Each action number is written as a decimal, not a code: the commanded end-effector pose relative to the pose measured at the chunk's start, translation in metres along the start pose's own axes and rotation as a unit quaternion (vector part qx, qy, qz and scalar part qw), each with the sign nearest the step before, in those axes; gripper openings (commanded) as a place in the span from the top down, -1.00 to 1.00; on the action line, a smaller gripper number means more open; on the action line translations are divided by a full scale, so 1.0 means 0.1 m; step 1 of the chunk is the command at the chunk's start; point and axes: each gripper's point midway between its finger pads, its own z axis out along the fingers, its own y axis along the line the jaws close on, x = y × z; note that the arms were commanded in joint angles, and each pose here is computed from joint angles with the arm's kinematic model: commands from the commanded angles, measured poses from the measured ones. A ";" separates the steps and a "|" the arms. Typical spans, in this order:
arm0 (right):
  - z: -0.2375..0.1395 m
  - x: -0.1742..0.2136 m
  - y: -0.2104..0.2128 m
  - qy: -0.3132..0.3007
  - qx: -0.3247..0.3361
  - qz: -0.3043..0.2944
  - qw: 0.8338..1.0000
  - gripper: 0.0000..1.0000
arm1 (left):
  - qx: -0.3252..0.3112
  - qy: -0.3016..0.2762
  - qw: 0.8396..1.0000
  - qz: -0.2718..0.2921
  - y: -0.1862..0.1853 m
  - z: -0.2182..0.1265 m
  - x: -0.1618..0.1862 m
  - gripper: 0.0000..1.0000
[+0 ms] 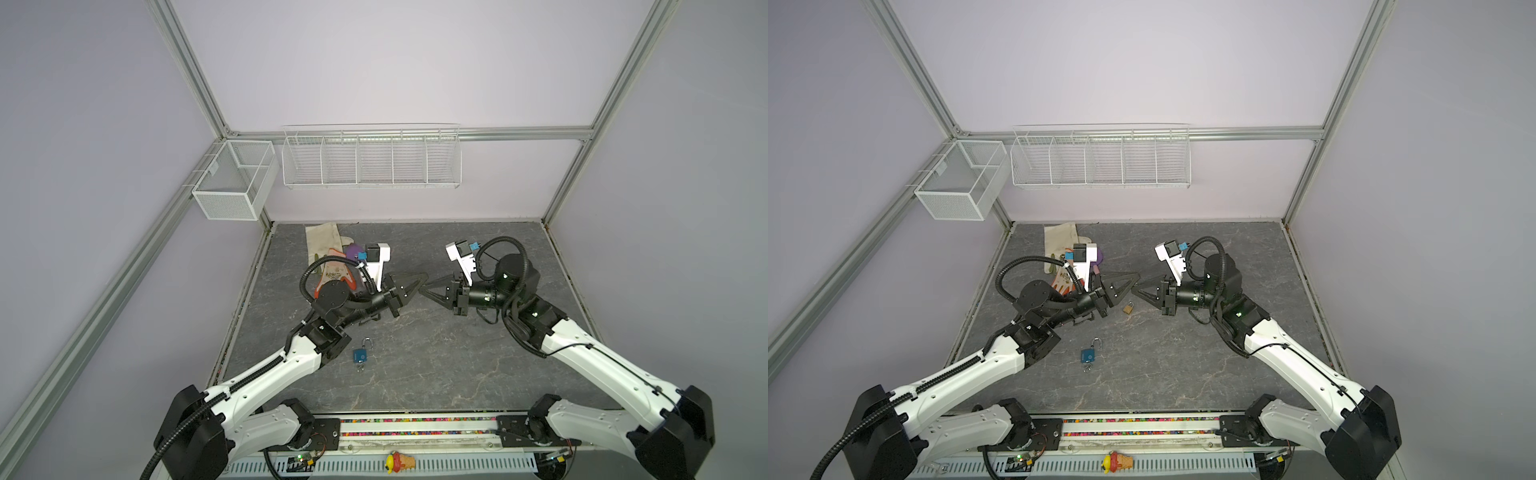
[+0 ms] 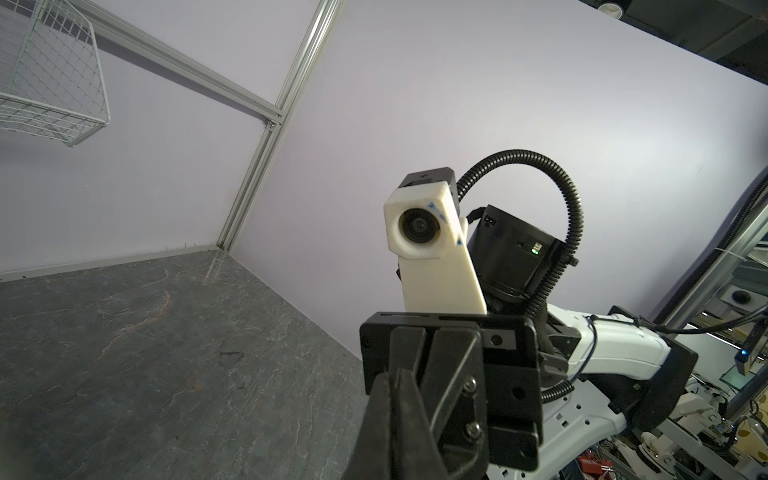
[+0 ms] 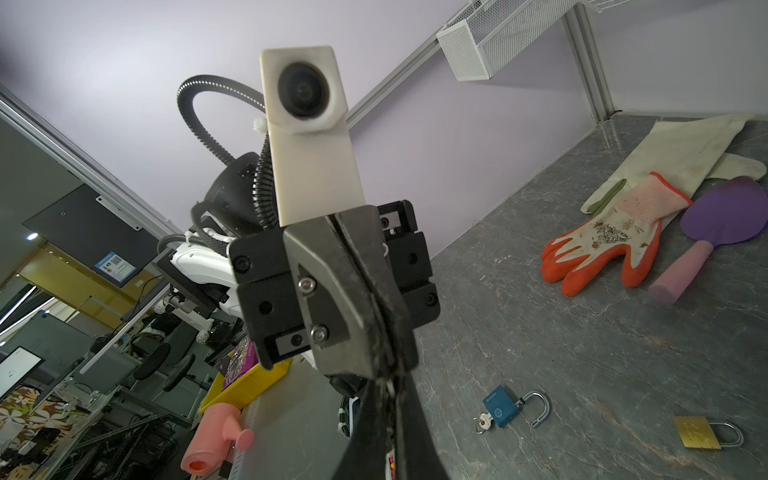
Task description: Unlock with the key
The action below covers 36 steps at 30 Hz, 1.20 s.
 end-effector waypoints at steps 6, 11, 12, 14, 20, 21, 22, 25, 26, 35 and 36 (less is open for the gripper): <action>-0.01 -0.10 -0.04 -0.012 0.025 -0.012 1.000 0.88 | 0.012 0.001 1.000 0.018 -0.18 -0.04 -0.12 0.76; -0.03 0.00 -0.15 0.000 0.049 0.003 0.999 0.88 | -0.023 -0.021 0.999 0.023 -0.13 -0.11 -0.24 0.14; -0.04 0.03 -0.18 0.005 0.054 0.008 0.999 0.88 | -0.038 -0.024 0.999 0.022 -0.10 -0.13 -0.26 0.10; -0.05 0.10 -0.23 0.014 0.063 0.019 0.998 0.88 | -0.074 -0.026 0.997 0.022 0.00 -0.18 -0.28 0.03; -0.14 0.51 -0.58 0.040 0.124 0.072 0.989 0.88 | -0.271 0.032 0.962 0.000 0.69 -0.42 -0.02 -0.04; -0.16 0.60 -0.66 0.041 0.140 0.084 0.986 0.88 | -0.302 0.049 0.952 -0.005 0.81 -0.47 0.06 -0.04; -0.18 0.67 -0.73 0.044 0.154 0.093 0.983 0.88 | -0.327 0.063 0.943 -0.012 0.91 -0.51 0.13 -0.04; -0.23 0.93 -0.92 0.062 0.191 0.114 0.973 0.88 | -0.378 0.106 0.919 -0.030 1.17 -0.60 0.37 -0.05; -0.26 1.02 -0.98 0.068 0.206 0.118 0.969 0.88 | -0.395 0.116 0.910 -0.038 1.26 -0.63 0.45 -0.05; -0.28 1.41 -1.24 0.086 0.235 0.165 0.954 0.88 | -0.479 0.248 0.840 -0.060 1.92 -0.67 1.12 -0.08; -0.27 1.40 -1.23 0.086 0.233 0.161 0.955 0.88 | -0.488 0.265 0.829 -0.060 2.00 -0.67 1.20 -0.08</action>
